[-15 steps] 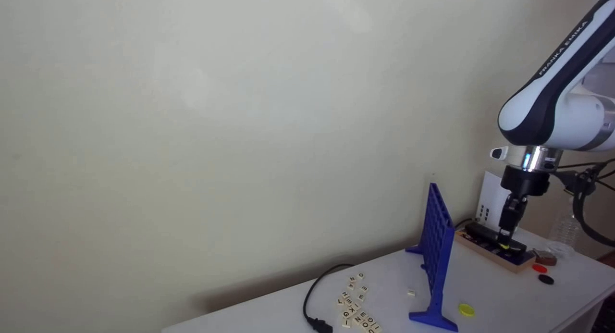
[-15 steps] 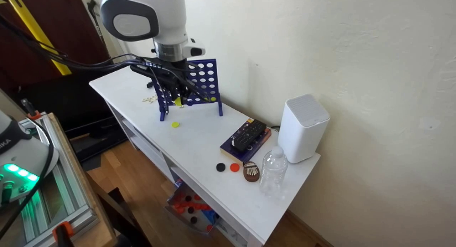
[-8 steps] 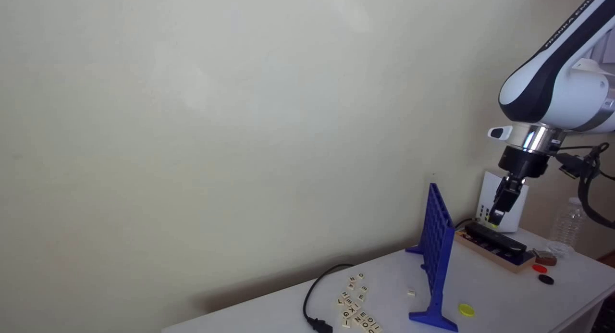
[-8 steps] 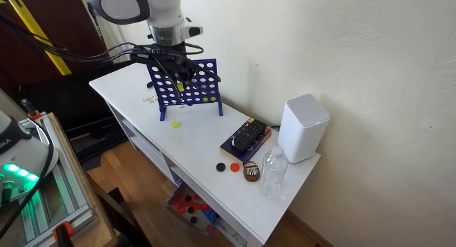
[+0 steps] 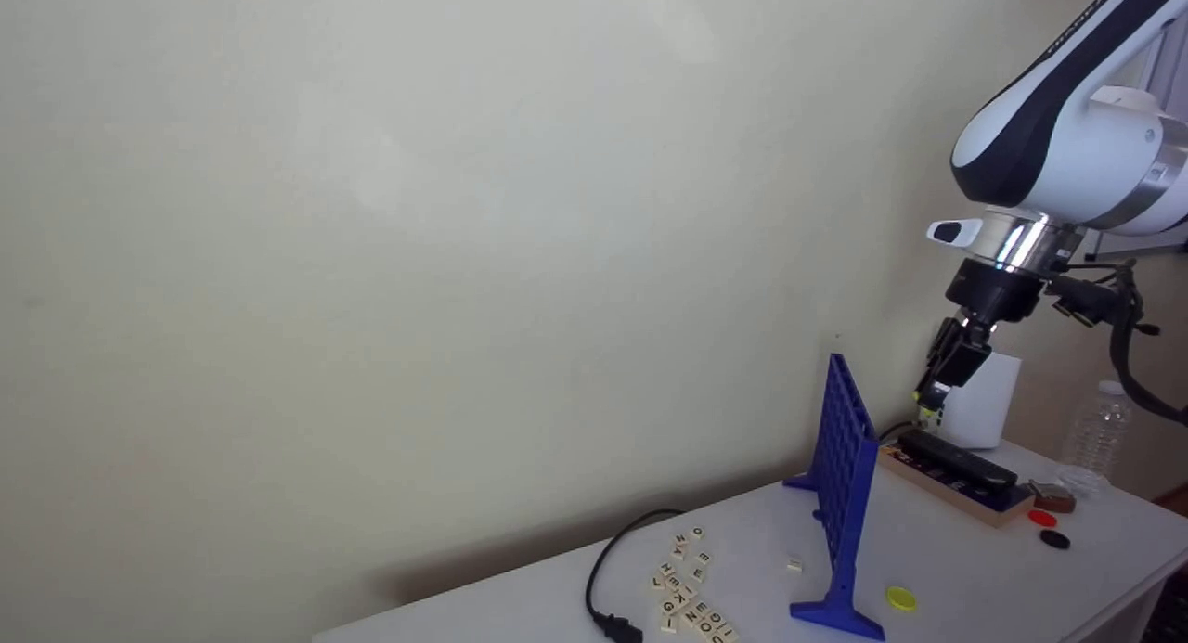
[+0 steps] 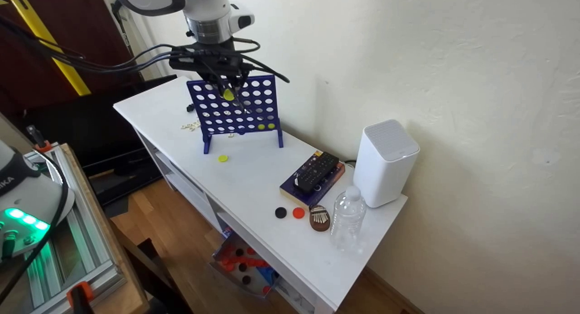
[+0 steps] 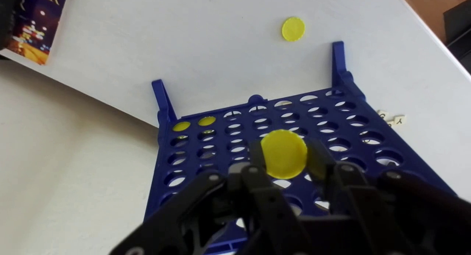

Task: Put the yellow circular object inside the blue frame

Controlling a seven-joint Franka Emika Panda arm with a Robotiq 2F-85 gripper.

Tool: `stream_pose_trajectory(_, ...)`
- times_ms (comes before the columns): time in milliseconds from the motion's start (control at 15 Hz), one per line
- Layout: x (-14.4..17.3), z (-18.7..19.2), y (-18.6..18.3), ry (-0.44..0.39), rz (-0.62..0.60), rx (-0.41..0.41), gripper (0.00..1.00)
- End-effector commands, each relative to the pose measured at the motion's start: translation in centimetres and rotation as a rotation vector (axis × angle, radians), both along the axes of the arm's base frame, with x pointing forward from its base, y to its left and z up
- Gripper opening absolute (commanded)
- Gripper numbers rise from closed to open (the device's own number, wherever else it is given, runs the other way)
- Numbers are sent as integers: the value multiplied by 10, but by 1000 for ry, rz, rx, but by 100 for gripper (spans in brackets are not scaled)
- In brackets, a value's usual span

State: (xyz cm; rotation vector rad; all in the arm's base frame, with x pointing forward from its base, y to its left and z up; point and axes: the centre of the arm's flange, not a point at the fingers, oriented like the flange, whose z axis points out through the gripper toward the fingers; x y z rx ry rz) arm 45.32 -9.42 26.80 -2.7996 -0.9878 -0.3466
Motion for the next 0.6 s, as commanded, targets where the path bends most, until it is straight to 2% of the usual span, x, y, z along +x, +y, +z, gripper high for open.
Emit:
stream_pose_trajectory(0,2,11,-1,-39,51,45,9)
stream_pose_trajectory(533,17,19,-7,-88,108,106,9)
